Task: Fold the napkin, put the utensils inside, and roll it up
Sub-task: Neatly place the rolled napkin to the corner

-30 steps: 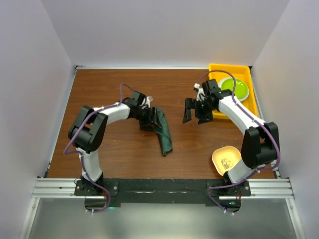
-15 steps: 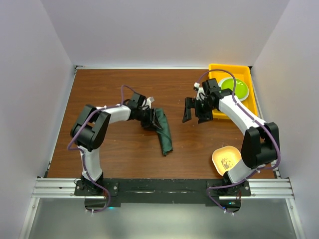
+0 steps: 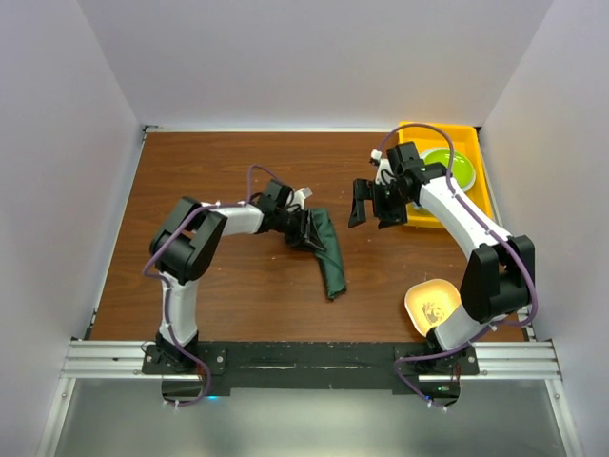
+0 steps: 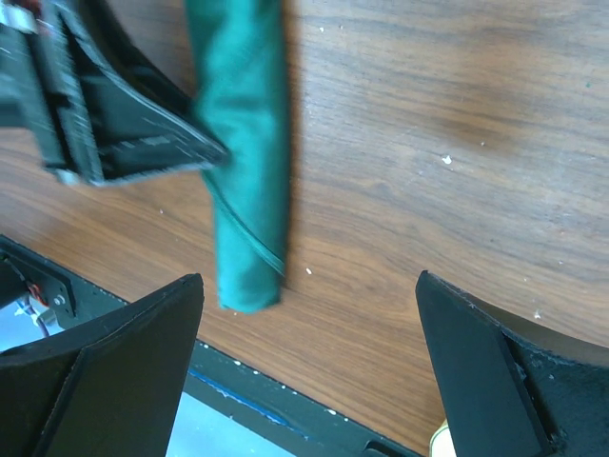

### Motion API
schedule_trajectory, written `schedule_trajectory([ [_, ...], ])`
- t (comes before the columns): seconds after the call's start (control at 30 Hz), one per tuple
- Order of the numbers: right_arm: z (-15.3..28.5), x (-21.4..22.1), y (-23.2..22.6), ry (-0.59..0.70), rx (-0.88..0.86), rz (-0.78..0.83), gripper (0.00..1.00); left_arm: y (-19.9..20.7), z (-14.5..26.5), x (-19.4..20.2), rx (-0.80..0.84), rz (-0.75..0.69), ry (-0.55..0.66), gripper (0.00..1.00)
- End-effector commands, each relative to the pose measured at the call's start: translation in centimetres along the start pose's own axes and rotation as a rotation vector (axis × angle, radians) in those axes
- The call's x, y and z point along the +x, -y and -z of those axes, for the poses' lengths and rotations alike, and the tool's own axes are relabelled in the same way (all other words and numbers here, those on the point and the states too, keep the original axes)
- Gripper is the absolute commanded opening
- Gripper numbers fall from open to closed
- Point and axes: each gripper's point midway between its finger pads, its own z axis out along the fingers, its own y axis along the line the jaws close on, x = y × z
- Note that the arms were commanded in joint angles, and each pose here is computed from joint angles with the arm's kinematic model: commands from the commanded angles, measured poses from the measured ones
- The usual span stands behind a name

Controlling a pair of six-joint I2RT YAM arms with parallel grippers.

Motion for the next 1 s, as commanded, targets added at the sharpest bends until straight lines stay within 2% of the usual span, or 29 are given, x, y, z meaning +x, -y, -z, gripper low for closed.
schedule_trajectory([
  [0.0,2.5,-1.7,-0.4,0.076,0.032,0.031,0.98,2.8,-3.4,0.5,0.049,-0.072,-0.038,0.34],
  [0.23,4.5,-2.3,-0.3,0.119,0.068,0.039,0.98,6.7,-7.0,0.6,0.171,-0.058,-0.06,0.34],
  [0.5,4.9,-1.5,-0.6,0.117,0.051,0.028,0.98,8.9,-10.7,2.5,0.21,-0.049,-0.127,0.34],
  [0.77,4.8,-0.9,-0.8,0.108,0.033,0.024,0.98,9.7,-11.7,4.4,0.222,-0.054,-0.173,0.36],
  [0.83,4.8,-0.9,-0.9,0.108,0.028,0.025,0.98,9.6,-11.3,4.3,0.208,-0.051,-0.168,0.4],
  [0.87,4.8,-0.9,-0.8,0.108,0.034,0.029,0.98,9.9,-10.9,3.9,0.211,-0.07,-0.157,0.44],
  [0.9,4.8,-1.0,-0.5,0.116,0.049,0.031,0.98,9.9,-10.5,3.2,0.206,-0.08,-0.138,0.53],
  [0.97,4.9,-0.9,0.0,0.12,0.077,0.041,0.98,10.7,-9.0,2.2,0.199,-0.099,-0.109,0.6],
])
